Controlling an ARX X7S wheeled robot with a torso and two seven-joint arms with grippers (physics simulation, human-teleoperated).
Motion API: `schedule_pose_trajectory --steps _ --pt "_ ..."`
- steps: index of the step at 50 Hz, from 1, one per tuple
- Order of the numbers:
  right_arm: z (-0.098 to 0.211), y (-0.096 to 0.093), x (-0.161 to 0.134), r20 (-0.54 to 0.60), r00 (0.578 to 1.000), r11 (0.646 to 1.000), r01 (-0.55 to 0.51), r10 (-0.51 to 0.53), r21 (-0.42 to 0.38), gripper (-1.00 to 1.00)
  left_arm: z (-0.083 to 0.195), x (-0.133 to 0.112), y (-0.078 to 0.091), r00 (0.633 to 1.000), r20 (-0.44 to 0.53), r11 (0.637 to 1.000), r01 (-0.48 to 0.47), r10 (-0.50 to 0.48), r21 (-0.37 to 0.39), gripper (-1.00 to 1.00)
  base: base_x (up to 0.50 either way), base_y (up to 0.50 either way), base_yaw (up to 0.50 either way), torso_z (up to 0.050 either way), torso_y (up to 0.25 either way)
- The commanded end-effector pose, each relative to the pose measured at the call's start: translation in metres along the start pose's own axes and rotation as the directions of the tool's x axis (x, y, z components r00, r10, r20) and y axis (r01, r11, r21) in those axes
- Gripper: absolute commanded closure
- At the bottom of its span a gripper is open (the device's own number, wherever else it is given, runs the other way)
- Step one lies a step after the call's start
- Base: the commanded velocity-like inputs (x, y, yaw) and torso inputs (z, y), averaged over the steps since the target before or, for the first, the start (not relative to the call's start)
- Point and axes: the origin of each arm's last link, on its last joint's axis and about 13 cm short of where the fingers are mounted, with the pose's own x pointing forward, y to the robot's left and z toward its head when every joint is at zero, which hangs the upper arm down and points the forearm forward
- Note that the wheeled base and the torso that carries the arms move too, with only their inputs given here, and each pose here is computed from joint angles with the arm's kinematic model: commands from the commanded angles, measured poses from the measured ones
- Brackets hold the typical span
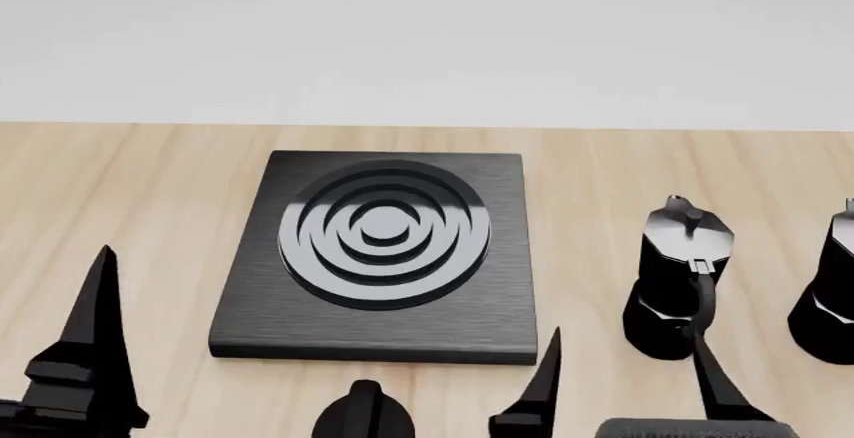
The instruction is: Put the right moka pot on the stove.
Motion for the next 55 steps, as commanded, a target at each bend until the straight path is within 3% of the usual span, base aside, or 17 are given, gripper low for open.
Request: schedule_pose_trajectory --steps 1,24,55 --pt "0.017 -0.004 -0.003 0.031 0.999 1.0 0.007 -0.006 -0.007 -1.0 0.024 -0.01 -0.003 0.998 0.042 0.999 0.04 -0.041 0.029 -1.0 0.0 0.0 0.0 0.0 0.0" --pt "0.013 -0.003 -0.004 0.03 0.999 1.0 0.017 -0.017 -0.007 -1.0 0.012 -0.01 -0.003 1.0 0.004 0.998 0.026 -0.026 0.052 -1.0 0.0 0.0 0.0 0.0 0.0" --pt "0.015 -0.006 -0.01 0.035 0.999 1.0 0.009 -0.009 -0.022 -1.0 0.013 -0.013 -0.003 0.997 0.017 0.995 0.08 -0.081 0.056 -1.0 0.0 0.0 0.0 0.0 0.0"
